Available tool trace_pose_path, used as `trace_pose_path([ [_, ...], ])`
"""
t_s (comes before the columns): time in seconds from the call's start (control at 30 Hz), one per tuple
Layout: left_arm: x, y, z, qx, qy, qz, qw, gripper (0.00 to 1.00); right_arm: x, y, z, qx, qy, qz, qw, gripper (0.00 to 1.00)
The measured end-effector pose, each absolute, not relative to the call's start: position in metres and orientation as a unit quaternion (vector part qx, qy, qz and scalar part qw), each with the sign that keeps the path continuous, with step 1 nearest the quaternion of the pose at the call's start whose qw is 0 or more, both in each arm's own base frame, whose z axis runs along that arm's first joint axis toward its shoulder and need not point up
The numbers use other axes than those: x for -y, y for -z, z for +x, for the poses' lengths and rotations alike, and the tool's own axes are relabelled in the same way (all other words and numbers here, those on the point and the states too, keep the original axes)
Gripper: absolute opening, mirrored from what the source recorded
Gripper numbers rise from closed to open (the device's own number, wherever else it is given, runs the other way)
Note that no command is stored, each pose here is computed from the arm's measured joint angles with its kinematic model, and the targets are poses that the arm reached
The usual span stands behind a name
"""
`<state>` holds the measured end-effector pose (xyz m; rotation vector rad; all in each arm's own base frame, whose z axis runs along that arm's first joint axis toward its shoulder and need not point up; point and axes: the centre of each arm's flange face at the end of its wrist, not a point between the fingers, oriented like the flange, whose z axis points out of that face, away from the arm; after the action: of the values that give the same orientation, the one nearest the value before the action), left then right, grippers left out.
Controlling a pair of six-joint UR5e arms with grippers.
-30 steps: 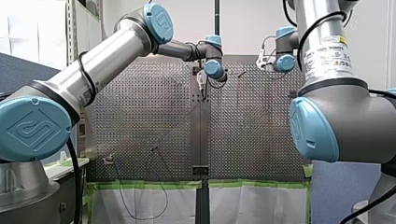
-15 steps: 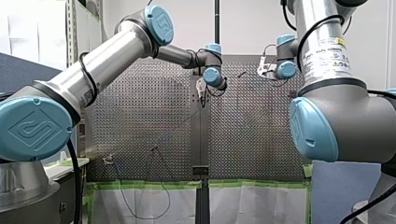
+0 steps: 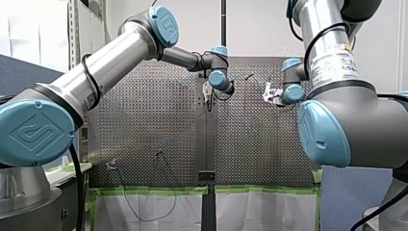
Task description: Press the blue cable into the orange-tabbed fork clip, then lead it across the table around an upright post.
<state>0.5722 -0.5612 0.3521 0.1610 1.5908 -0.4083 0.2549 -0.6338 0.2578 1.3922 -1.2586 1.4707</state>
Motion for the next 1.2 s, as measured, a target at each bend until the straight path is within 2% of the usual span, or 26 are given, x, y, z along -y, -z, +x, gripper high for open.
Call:
trace_pose_path([
  [0.37,0.561,-0.352,0.573,-0.708,0.184,0.066,0.678,1.0,0.635,-0.171,0.246,0.505,-0.544,0.563,0.364,0.0],
  [1.2,0.561,-0.354,0.573,-0.706,0.193,0.05,0.68,1.0,0.64,-0.019,0.226,0.553,-0.495,0.567,0.358,0.0],
])
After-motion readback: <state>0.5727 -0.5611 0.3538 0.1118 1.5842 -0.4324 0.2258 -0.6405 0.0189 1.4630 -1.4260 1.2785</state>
